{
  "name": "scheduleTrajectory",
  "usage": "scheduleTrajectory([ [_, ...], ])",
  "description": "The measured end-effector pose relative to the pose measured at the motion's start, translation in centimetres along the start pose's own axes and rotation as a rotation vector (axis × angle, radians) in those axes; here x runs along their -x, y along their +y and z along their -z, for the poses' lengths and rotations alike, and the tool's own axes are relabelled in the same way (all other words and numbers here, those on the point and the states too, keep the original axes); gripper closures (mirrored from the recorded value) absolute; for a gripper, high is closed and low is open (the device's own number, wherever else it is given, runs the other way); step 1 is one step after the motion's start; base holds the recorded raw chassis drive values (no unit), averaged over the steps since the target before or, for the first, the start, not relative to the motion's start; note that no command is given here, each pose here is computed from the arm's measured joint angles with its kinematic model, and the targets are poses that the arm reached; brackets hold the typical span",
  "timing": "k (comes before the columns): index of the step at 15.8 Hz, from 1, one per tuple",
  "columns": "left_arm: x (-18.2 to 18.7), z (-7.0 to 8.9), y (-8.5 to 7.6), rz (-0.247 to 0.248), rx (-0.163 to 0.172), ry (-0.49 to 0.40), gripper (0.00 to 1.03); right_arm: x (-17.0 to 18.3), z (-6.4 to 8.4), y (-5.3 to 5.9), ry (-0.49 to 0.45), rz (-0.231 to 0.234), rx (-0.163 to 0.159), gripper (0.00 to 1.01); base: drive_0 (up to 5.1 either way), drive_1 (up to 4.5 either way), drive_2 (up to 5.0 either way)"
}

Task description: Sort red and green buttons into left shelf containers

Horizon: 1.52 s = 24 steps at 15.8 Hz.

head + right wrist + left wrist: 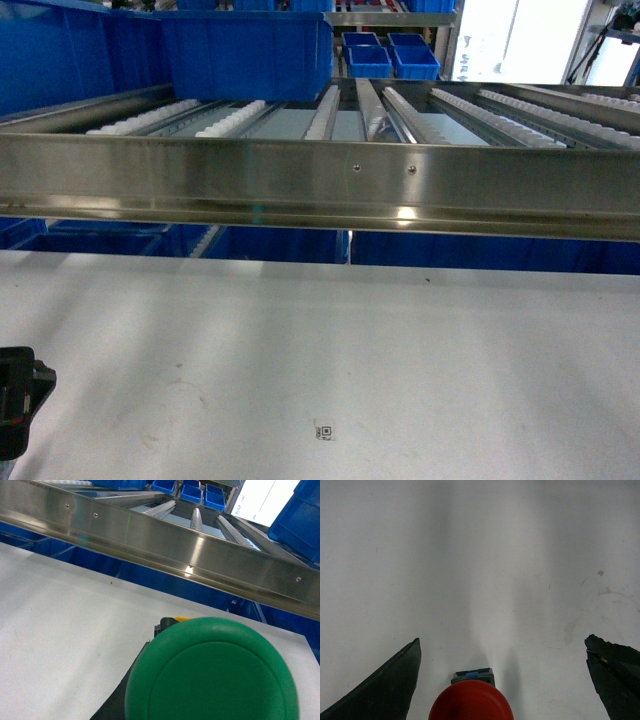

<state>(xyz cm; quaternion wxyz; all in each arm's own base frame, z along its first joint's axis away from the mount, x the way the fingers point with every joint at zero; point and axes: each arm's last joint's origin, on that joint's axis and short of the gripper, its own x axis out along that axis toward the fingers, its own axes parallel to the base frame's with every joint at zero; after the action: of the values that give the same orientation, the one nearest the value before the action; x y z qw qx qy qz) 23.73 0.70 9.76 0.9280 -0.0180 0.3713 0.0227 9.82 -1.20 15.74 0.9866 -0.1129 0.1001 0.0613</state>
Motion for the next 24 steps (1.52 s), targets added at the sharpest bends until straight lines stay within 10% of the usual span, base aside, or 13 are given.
scheduleTrajectory([
  [7,-1.1,1.7,-1.1,0.006,0.035,0.112,0.06,0.0,0.0,0.0,0.0,0.0,0.0,0.75,0.0,0.0,0.0],
  [13,-1.2,3.6,-1.0,-0.032,0.07,0.162,0.7,0.0,0.0,0.0,0.001,0.0,0.0,0.75,0.0,0.0,0.0],
  [18,-1.0,3.8,-0.9,-0.024,0.082,0.155,0.76,0.0,0.0,0.0,0.001,0.0,0.0,0.75,0.0,0.0,0.0],
  [21,-0.8,3.2,-0.4,-0.025,0.101,0.088,0.77,0.0,0.0,0.0,0.0,0.0,0.0,0.75,0.0,0.0,0.0],
  [24,1.0,-0.6,0.4,0.006,0.094,-0.195,0.77,0.0,0.0,0.0,0.001,0.0,0.0,0.75,0.0,0.0,0.0],
])
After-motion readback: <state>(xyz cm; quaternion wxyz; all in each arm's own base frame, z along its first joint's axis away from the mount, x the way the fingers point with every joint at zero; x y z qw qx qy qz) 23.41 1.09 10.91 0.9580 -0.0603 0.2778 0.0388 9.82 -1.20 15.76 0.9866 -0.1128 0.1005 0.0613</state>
